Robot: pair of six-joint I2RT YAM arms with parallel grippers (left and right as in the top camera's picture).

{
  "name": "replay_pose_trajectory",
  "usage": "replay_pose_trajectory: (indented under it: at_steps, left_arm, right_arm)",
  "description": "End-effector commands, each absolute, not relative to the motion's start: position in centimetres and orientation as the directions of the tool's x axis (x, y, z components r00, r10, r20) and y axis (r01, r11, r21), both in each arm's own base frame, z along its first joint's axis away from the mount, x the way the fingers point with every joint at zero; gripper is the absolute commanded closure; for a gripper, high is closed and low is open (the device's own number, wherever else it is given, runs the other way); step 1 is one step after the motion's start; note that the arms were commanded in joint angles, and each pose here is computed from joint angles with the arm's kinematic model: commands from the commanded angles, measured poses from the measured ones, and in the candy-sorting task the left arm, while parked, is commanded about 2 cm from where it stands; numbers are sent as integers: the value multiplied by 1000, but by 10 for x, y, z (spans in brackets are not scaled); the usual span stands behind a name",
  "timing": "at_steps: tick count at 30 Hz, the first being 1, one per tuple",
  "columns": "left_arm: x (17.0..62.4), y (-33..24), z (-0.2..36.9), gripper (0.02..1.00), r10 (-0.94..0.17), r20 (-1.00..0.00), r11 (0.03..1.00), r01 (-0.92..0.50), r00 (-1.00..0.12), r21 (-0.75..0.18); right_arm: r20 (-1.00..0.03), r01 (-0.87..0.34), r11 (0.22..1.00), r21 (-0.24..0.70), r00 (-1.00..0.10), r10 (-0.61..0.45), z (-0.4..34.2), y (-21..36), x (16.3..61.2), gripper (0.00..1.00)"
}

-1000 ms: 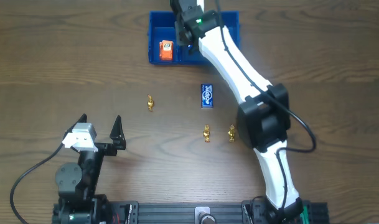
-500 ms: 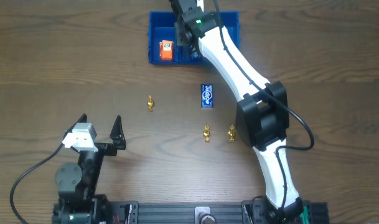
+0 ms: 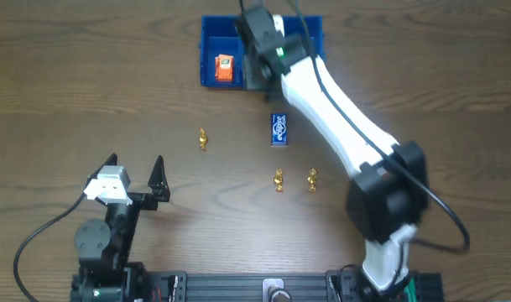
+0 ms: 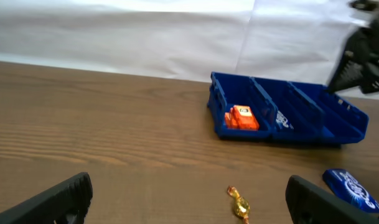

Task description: Sort Candies Into Trays

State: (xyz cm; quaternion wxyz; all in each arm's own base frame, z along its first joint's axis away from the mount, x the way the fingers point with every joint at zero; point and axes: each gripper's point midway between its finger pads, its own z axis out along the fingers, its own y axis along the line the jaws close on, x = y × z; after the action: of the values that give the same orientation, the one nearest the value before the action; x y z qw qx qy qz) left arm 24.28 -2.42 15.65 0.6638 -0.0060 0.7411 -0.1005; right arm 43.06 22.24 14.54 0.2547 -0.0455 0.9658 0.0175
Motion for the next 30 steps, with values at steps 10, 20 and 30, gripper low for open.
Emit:
replay_pose_trajectory:
  at_steps: [10, 20, 30]
  left_arm:
    - [243, -25, 141, 20, -133, -978, 980, 124, -158, -153]
    - [243, -25, 141, 20, -133, -978, 980, 124, -158, -153]
    - [243, -25, 141, 20, -133, -978, 980, 124, -158, -153]
  right_arm:
    - [-218, 12, 999, -38, -976, 4, 18, 194, 341, 323]
    - [-195, 51, 999, 0, -980, 50, -5, 192, 351, 367]
    - [-199, 59, 998, 3, -978, 58, -4, 189, 354, 746]
